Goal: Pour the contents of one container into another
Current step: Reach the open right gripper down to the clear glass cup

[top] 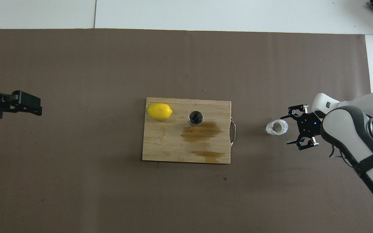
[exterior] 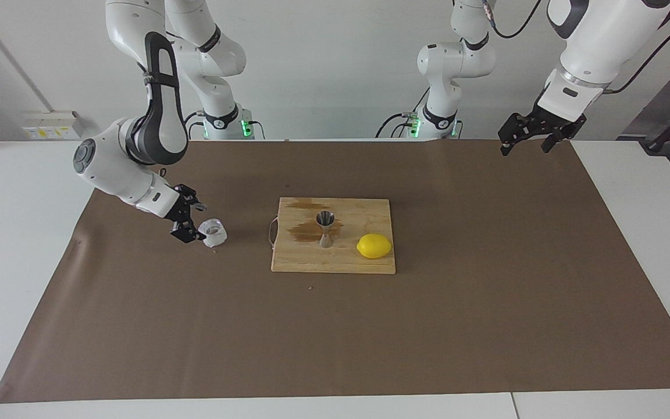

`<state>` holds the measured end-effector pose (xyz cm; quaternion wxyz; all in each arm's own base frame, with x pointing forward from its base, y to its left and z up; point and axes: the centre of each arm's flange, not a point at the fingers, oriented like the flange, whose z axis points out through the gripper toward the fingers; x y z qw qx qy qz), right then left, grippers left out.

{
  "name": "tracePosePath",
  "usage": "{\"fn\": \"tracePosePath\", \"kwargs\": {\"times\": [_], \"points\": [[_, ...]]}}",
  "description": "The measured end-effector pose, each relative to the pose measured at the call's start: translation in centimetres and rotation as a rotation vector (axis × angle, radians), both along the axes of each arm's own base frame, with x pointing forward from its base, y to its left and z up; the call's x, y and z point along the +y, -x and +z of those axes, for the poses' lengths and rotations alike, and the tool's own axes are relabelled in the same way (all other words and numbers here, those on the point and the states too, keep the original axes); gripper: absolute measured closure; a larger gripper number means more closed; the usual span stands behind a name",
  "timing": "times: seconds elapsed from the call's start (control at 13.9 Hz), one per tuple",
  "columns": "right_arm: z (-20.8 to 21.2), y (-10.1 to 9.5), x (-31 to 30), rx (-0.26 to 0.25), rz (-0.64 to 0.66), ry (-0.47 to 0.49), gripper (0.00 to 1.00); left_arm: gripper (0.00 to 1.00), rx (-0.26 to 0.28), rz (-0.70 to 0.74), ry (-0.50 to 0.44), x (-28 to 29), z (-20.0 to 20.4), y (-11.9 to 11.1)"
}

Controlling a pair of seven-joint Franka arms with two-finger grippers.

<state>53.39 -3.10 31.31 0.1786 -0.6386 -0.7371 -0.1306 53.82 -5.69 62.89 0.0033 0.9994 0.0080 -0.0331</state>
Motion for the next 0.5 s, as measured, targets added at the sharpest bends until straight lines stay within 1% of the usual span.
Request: {"fn": "tracePosePath", "kwargs": {"times": [0.22,0.5], "points": [[-2.4,0.0,0.2,-0.018,0.004,-0.084,0.00,0.00,0.000,0.000,0.000,0.0,0.0,0.0],[-6.3,0.2,-0.8,-0.015,-0.010,-0.165,0.00,0.00,0.000,0.000,0.000,0.0,0.0,0.0]]}}
